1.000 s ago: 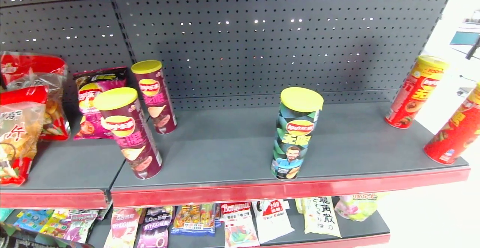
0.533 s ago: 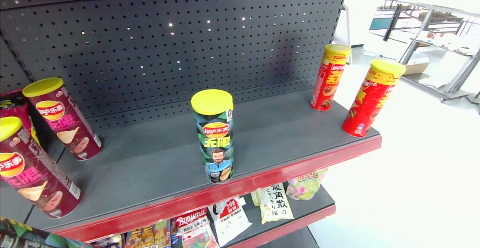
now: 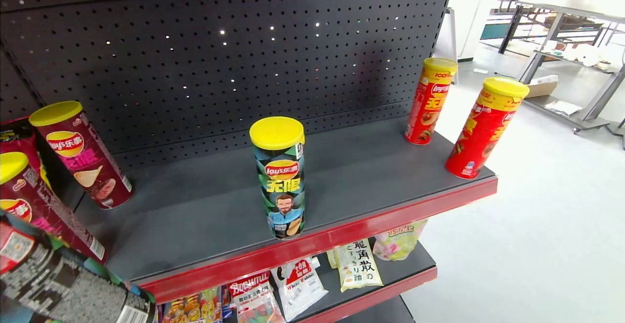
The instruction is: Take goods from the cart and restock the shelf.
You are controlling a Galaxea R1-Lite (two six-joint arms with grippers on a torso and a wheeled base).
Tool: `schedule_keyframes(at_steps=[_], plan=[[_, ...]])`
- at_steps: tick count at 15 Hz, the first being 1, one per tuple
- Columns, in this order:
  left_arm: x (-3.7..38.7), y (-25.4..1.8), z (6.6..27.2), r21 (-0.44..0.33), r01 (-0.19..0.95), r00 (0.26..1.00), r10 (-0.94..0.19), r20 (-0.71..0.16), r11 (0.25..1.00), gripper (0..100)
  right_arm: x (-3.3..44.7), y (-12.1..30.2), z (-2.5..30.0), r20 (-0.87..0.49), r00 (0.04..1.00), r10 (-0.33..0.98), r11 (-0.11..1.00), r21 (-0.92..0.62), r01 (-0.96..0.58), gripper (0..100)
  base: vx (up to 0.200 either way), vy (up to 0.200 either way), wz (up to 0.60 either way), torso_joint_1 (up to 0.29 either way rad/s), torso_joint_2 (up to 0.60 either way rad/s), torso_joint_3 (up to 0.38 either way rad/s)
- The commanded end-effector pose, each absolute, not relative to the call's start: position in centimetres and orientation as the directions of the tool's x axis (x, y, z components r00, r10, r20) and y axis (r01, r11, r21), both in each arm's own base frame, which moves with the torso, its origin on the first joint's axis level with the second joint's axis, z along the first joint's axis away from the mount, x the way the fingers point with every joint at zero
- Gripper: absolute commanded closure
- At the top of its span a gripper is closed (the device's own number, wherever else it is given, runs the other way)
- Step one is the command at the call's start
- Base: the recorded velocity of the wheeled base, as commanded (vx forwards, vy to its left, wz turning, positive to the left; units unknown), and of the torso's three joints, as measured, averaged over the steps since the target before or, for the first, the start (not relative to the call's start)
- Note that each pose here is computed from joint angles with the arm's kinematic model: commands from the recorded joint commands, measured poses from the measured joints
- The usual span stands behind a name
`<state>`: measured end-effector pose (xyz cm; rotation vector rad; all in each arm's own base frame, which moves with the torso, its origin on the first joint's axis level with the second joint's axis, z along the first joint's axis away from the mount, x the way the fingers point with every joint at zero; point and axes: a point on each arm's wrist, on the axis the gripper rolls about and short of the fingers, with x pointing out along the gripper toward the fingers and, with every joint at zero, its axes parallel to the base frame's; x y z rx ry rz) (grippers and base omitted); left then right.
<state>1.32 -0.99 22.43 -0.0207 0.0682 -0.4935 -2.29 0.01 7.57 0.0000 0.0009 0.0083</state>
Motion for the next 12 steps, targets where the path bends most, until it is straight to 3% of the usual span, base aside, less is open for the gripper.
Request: schedule_keyframes(at_steps=[1,4,9,12], plan=[[5.6,-1.5,23.1,-0.051,0.472,0.870,-0.474,-0.132,0.880,100,-2.3,0.0,7.6,0.000,1.000,0.009,1.000,0.000,-0.009,0,0.000,0.000,0.00,0.000,0.00,0.000],[10.4,-2.1,23.6,0.000,0.486,0.861,-0.479,-0.170,0.874,100,-2.3,0.0,7.6,0.000,1.000,0.009,1.000,0.000,-0.009,0,0.000,0.000,0.00,0.000,0.00,0.000],[13.5,-3.4,23.2,-0.023,0.538,0.812,-0.526,-0.254,0.842,100,-2.3,0.0,7.6,0.000,1.000,0.009,1.000,0.000,-0.009,0,0.000,0.000,0.00,0.000,0.00,0.000],[17.4,-6.0,24.7,-0.013,0.565,0.790,-0.546,-0.279,0.825,100,-2.3,0.0,7.6,0.000,1.000,0.009,1.000,0.000,-0.009,0,0.000,0.000,0.00,0.000,0.00,0.000]])
